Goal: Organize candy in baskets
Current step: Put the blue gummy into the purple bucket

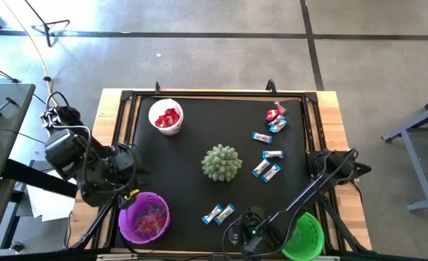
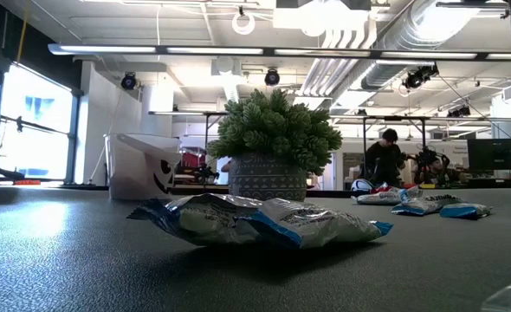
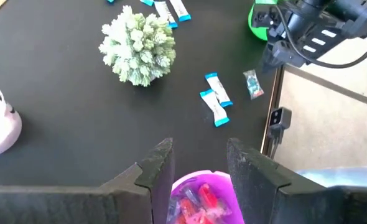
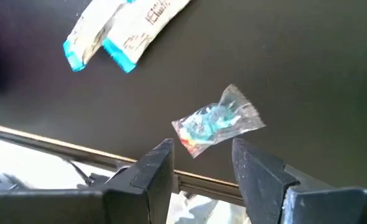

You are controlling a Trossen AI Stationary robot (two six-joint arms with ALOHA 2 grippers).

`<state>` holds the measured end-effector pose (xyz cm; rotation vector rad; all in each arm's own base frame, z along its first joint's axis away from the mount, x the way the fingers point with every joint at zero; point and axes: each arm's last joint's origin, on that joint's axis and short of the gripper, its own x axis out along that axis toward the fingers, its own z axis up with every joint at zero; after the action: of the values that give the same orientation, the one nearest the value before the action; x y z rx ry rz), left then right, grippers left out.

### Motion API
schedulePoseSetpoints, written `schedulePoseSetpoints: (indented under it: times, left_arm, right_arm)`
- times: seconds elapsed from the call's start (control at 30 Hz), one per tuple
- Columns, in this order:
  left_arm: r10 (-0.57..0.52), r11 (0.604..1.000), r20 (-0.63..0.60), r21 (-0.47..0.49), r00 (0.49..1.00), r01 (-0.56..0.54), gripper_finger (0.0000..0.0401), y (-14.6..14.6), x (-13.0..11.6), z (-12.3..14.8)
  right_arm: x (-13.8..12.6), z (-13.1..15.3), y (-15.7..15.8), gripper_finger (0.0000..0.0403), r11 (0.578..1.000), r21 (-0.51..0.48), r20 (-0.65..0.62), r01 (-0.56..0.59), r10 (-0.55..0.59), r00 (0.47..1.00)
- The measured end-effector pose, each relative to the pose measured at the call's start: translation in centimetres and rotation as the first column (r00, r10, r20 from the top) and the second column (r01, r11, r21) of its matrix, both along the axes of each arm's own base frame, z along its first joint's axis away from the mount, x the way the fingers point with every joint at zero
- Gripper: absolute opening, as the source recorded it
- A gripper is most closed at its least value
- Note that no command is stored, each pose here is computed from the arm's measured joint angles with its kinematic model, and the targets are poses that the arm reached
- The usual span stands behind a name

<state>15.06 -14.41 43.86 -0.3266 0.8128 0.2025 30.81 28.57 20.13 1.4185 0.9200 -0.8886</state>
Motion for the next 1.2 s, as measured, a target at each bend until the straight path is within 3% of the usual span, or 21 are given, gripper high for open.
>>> schedulePoseSetpoints:
  times: [0.1, 0.17, 0.27, 0.33, 0.43, 0.53, 0.6, 0.67, 0.87, 1.03, 1.1, 1.2]
  left_arm:
    - [-0.014, 1.0, 0.008, 0.005, 1.0, 0.014, 0.0136, 0.3, -0.3, 0.2]
    - [-0.022, 1.0, 0.015, 0.017, 1.0, 0.022, 0.0136, 0.6, -0.4, 0.4]
    - [-0.025, 0.999, 0.022, 0.025, 0.999, 0.025, 0.0136, 1.2, -0.4, 0.6]
    - [-0.04, 0.999, 0.028, 0.034, 0.999, 0.039, 0.0136, 1.5, -0.7, 0.8]
    - [-0.064, 0.997, 0.039, 0.052, 0.997, 0.062, 0.0136, 2.1, -1.0, 1.1]
    - [-0.053, 0.997, 0.052, 0.051, 0.997, 0.051, 0.0136, 2.7, -1.2, 1.4]
    - [-0.033, 0.999, 0.062, 0.041, 0.998, 0.03, 0.0136, 3.1, -1.3, 1.6]
    - [-0.017, 0.999, 0.066, 0.029, 0.998, 0.015, 0.0136, 3.2, -1.3, 1.6]
    - [-0.014, 0.999, 0.063, 0.03, 0.998, 0.012, 0.0136, 3.1, -1.2, 1.5]
    - [-0.014, 1.0, 0.064, 0.027, 0.998, 0.012, 0.0136, 3.1, -1.2, 1.5]
    - [-0.013, 1.0, 0.065, 0.026, 0.998, 0.012, 0.0136, 3.1, -1.1, 1.5]
    - [-0.007, 1.0, 0.065, 0.021, 0.998, 0.006, 0.0136, 3.1, -1.1, 1.5]
  right_arm:
    - [0.3, -0.1, 0.0, 0.0157, 0.999, -0.012, 0.021, -0.036, 0.037, 0.999]
    - [0.7, -0.2, -0.1, 0.0157, 0.991, -0.049, 0.034, -0.126, 0.128, 0.991]
    - [1.1, -0.1, -0.3, 0.0157, 0.925, -0.158, 0.035, -0.347, 0.356, 0.934]
    - [1.2, -0.2, -0.5, 0.0157, 0.831, -0.244, -0.004, -0.5, 0.515, 0.857]
    - [1.3, -0.3, -1.2, 0.0157, 0.625, -0.336, -0.116, -0.705, 0.715, 0.689]
    - [1.5, -0.5, -2.2, 0.0157, 0.415, -0.304, -0.222, -0.858, 0.845, 0.487]
    - [1.6, -0.7, -2.7, 0.0157, 0.321, -0.257, -0.243, -0.911, 0.891, 0.383]
    - [1.9, -0.9, -2.7, 0.0157, 0.258, -0.243, -0.236, -0.935, 0.919, 0.315]
    - [2.0, -1.9, -2.2, 0.0157, 0.014, -0.241, -0.245, -0.97, 0.967, 0.075]
    - [2.2, -2.0, -2.3, 0.0157, -0.171, -0.277, -0.293, -0.946, 0.952, -0.087]
    - [2.6, -2.0, -2.4, 0.0157, -0.216, -0.304, -0.294, -0.928, 0.948, -0.124]
    - [3.3, -2.4, -2.5, 0.0157, -0.248, -0.33, -0.293, -0.911, 0.944, -0.151]
